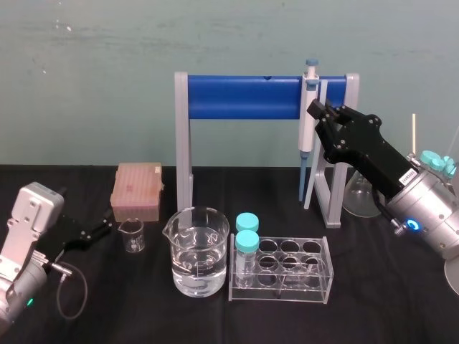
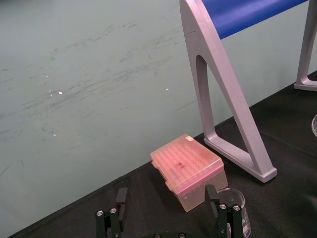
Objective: Pick up the stirring rod with one hand, then place it down.
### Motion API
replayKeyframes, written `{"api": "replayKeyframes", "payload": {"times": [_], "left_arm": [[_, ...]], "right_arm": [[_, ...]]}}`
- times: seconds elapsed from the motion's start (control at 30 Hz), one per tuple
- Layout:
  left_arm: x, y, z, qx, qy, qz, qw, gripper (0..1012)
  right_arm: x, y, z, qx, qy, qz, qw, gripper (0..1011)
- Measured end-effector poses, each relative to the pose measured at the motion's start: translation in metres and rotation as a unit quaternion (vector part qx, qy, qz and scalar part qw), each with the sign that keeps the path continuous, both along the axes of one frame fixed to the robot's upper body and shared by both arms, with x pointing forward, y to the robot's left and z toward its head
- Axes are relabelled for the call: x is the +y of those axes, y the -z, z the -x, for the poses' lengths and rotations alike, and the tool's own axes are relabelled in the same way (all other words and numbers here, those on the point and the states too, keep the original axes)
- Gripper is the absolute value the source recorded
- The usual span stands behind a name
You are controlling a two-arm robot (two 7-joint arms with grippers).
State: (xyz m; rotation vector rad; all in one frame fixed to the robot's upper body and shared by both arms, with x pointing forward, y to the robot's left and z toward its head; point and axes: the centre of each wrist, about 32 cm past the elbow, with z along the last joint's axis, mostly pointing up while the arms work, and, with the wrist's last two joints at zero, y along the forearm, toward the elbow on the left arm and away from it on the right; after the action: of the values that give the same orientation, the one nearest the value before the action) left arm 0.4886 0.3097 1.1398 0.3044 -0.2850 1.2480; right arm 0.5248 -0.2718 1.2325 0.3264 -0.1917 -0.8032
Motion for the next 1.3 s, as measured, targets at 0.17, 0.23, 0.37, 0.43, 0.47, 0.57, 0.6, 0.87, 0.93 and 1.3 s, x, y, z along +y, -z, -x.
{"api": "replayKeyframes", "payload": {"times": [0.17, 0.23, 0.37, 0.43, 0.47, 0.57, 0.6, 0.87, 0.93, 1.3], "left_arm": [[0.000, 0.000, 0.000, 0.000, 0.000, 0.000, 1.0000, 1000], [0.000, 0.000, 0.000, 0.000, 0.000, 0.000, 1.0000, 1000], [0.000, 0.000, 0.000, 0.000, 0.000, 0.000, 1.0000, 1000], [0.000, 0.000, 0.000, 0.000, 0.000, 0.000, 1.0000, 1000], [0.000, 0.000, 0.000, 0.000, 0.000, 0.000, 1.0000, 1000], [0.000, 0.000, 0.000, 0.000, 0.000, 0.000, 1.0000, 1000], [0.000, 0.000, 0.000, 0.000, 0.000, 0.000, 1.0000, 1000], [0.000, 0.000, 0.000, 0.000, 0.000, 0.000, 1.0000, 1000], [0.000, 0.000, 0.000, 0.000, 0.000, 0.000, 1.0000, 1000], [0.000, 0.000, 0.000, 0.000, 0.000, 0.000, 1.0000, 1000]], "right_arm": [[0.000, 0.000, 0.000, 0.000, 0.000, 0.000, 1.0000, 69], [0.000, 0.001, 0.000, 0.001, -0.001, 0.001, 1.0000, 69], [0.000, 0.003, 0.000, 0.007, -0.008, 0.006, 0.9999, 69], [0.000, 0.006, 0.001, 0.010, -0.014, 0.008, 0.9998, 69], [0.000, 0.008, 0.002, 0.013, -0.021, 0.011, 0.9996, 69], [0.000, 0.013, 0.005, 0.020, -0.033, 0.017, 0.9991, 69], [0.000, 0.015, 0.006, 0.022, -0.035, 0.019, 0.9990, 69], [-0.002, 0.031, 0.012, 0.037, -0.048, 0.032, 0.9976, 69], [-0.002, 0.036, 0.013, 0.039, -0.051, 0.035, 0.9973, 69], [0.001, 0.062, 0.011, 0.035, -0.063, 0.054, 0.9959, 69]]}}
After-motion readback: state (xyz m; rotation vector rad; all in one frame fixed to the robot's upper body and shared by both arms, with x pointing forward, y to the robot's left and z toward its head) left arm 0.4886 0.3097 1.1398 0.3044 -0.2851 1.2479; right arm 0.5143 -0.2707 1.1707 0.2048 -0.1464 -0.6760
